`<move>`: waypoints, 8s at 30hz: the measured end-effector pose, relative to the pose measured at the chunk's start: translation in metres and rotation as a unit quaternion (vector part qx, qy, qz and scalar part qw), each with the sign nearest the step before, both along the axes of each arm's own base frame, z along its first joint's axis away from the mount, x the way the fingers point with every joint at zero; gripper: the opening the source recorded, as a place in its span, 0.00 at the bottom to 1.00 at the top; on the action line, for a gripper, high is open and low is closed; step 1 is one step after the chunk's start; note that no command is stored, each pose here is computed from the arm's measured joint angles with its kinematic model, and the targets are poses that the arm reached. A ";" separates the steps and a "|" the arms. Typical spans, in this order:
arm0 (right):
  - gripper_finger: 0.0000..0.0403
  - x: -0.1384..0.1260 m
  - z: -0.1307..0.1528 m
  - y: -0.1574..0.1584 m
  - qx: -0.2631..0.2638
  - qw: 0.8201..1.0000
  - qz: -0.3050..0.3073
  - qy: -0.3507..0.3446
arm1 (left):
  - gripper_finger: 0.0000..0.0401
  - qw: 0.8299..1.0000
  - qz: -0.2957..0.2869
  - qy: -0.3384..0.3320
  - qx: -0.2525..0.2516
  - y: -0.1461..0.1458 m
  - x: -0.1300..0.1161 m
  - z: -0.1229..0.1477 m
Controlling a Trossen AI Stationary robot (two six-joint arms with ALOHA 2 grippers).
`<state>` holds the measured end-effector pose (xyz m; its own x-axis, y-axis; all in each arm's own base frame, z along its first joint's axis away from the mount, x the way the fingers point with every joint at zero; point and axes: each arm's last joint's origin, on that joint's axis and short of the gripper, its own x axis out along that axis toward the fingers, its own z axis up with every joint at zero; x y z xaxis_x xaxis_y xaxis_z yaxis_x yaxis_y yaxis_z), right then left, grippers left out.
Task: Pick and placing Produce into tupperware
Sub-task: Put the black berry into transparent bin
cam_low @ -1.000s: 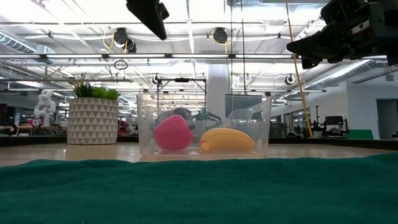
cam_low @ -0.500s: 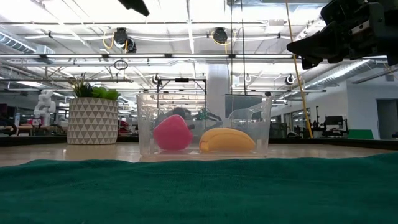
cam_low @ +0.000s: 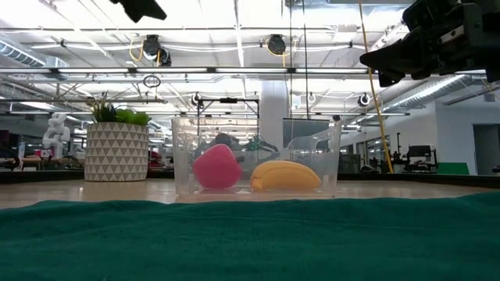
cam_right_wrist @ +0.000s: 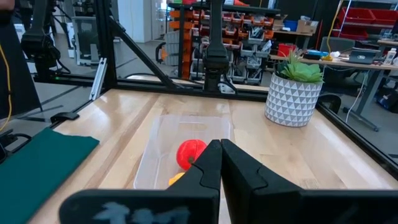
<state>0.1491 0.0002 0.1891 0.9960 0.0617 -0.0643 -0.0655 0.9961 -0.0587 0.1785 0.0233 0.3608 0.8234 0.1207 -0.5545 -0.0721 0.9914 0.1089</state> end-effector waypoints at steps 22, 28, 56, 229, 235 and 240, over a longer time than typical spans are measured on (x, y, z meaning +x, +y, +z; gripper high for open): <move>0.00 0.000 -0.001 0.000 0.000 1.000 0.000 0.002 | 0.00 0.986 -0.024 -0.164 -0.036 -0.001 -0.019 -0.050; 0.00 0.000 -0.001 0.000 0.004 1.000 0.000 0.003 | 0.00 0.983 -0.039 -0.176 -0.017 -0.001 -0.016 -0.073; 0.00 0.000 -0.001 0.000 0.007 1.000 -0.001 0.003 | 0.00 0.963 -0.041 -0.266 -0.012 -0.003 -0.049 -0.121; 0.00 0.045 -0.003 -0.006 0.043 0.995 -0.092 0.004 | 0.06 0.958 -0.048 -0.275 0.067 -0.030 -0.050 -0.185; 0.00 0.046 -0.005 -0.007 0.042 0.999 -0.030 0.015 | 0.06 0.958 -0.048 -0.274 0.067 -0.030 -0.050 -0.185; 0.00 0.046 -0.004 -0.012 0.053 0.998 -0.019 0.014 | 0.06 0.958 -0.048 -0.274 0.067 -0.030 -0.050 -0.185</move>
<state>0.1950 -0.0117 0.1850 0.9958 0.0312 -0.0864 -0.0271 0.9984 0.0489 0.1282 -0.0070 0.1758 0.9974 0.0698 -0.0199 -0.0642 0.9761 0.2078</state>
